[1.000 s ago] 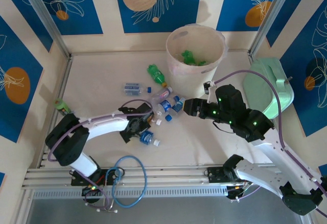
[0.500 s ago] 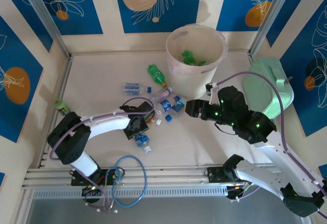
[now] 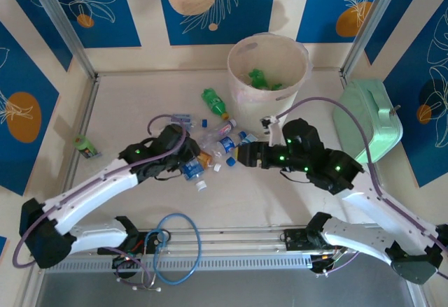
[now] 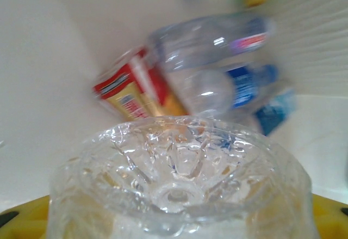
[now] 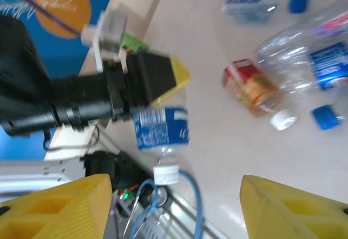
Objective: Put the plastic bottles in the bin
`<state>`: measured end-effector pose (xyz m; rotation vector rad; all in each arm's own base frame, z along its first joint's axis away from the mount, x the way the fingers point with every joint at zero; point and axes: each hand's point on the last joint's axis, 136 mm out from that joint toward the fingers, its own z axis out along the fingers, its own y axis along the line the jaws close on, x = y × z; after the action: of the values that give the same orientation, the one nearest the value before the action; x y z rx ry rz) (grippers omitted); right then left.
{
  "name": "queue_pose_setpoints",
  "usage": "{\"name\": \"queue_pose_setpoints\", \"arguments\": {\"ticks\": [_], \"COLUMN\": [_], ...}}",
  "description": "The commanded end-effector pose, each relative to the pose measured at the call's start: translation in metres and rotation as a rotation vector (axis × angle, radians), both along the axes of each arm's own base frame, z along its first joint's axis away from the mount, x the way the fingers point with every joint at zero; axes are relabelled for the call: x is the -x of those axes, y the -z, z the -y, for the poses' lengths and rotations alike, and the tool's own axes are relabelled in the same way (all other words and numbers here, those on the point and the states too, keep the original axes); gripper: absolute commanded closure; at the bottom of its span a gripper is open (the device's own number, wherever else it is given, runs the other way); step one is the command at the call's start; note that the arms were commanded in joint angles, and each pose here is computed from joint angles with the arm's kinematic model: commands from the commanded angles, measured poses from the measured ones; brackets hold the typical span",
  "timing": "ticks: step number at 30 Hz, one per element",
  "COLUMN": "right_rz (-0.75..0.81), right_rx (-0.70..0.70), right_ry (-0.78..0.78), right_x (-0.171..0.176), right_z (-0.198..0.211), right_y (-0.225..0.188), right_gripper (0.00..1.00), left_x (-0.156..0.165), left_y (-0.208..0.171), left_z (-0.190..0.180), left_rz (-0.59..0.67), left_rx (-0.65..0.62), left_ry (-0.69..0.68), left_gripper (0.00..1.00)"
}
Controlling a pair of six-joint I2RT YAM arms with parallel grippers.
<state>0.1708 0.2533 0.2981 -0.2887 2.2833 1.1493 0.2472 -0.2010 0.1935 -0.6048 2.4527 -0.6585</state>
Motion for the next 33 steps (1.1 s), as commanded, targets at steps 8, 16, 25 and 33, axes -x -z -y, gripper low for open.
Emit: {"name": "queue_pose_setpoints", "arguments": {"ticks": [8,16,25,33], "right_rz": [0.050,0.016,0.006,-0.026], "right_rx": [0.009,-0.008,0.002,-0.004], "right_ry": [-0.193,-0.176,-0.165,-0.163], "right_x": [0.026,0.019,0.015,0.013], "right_z": [-0.070,-0.083,-0.086,-0.090], "right_y": [-0.005,0.007,0.015,0.027], "right_gripper": [0.31,0.29,0.32,0.37], "left_x": [-0.018,-0.015,-0.016,-0.018], "left_y": [-0.111,-0.124,-0.123,-0.119], "left_z": [0.035,0.037,0.035,0.033], "left_rz": [0.350,0.385,0.375,0.354], "left_rx": [0.318,0.409,0.475,0.541], "left_ry": [0.148,0.149,0.116,0.090], "left_gripper": [0.49,0.49,0.48,0.48]}}
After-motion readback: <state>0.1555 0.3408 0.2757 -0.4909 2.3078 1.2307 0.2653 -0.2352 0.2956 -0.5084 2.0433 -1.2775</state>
